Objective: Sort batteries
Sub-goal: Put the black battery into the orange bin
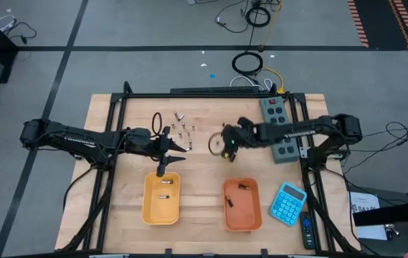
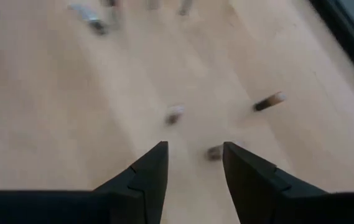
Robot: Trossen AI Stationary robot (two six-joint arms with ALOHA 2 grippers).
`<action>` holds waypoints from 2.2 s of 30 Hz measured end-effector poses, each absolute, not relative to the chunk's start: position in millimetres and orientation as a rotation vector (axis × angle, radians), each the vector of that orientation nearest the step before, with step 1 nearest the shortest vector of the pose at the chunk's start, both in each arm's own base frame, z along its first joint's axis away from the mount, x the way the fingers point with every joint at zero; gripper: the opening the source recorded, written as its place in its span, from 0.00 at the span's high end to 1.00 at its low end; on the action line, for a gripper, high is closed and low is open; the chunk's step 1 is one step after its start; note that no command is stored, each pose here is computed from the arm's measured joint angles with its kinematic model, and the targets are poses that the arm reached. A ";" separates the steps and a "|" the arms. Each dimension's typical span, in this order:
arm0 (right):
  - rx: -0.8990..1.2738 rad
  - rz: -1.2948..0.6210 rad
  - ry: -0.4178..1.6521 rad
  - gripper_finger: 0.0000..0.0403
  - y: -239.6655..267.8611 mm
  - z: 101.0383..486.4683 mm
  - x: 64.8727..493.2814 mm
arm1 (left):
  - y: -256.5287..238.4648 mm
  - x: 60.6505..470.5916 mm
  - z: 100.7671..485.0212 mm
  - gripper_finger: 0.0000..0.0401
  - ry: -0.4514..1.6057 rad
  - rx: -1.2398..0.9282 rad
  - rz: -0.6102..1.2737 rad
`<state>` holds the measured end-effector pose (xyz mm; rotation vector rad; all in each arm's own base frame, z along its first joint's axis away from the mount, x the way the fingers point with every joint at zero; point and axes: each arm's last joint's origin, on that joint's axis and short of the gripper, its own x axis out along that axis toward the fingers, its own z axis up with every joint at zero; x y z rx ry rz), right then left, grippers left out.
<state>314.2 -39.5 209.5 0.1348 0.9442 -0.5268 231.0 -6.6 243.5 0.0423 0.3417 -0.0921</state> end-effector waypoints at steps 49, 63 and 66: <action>0.124 -0.560 1.198 0.93 -75.9 183.2 299.4 | -6.0 228.3 236.6 0.64 0.417 0.051 -0.079; 0.198 -0.257 0.856 0.93 101.8 235.9 272.4 | -5.9 227.0 233.9 0.64 0.449 0.051 -0.080; 0.232 -0.273 0.875 0.93 125.8 222.5 268.9 | -5.9 227.0 233.6 0.64 0.452 0.028 -0.075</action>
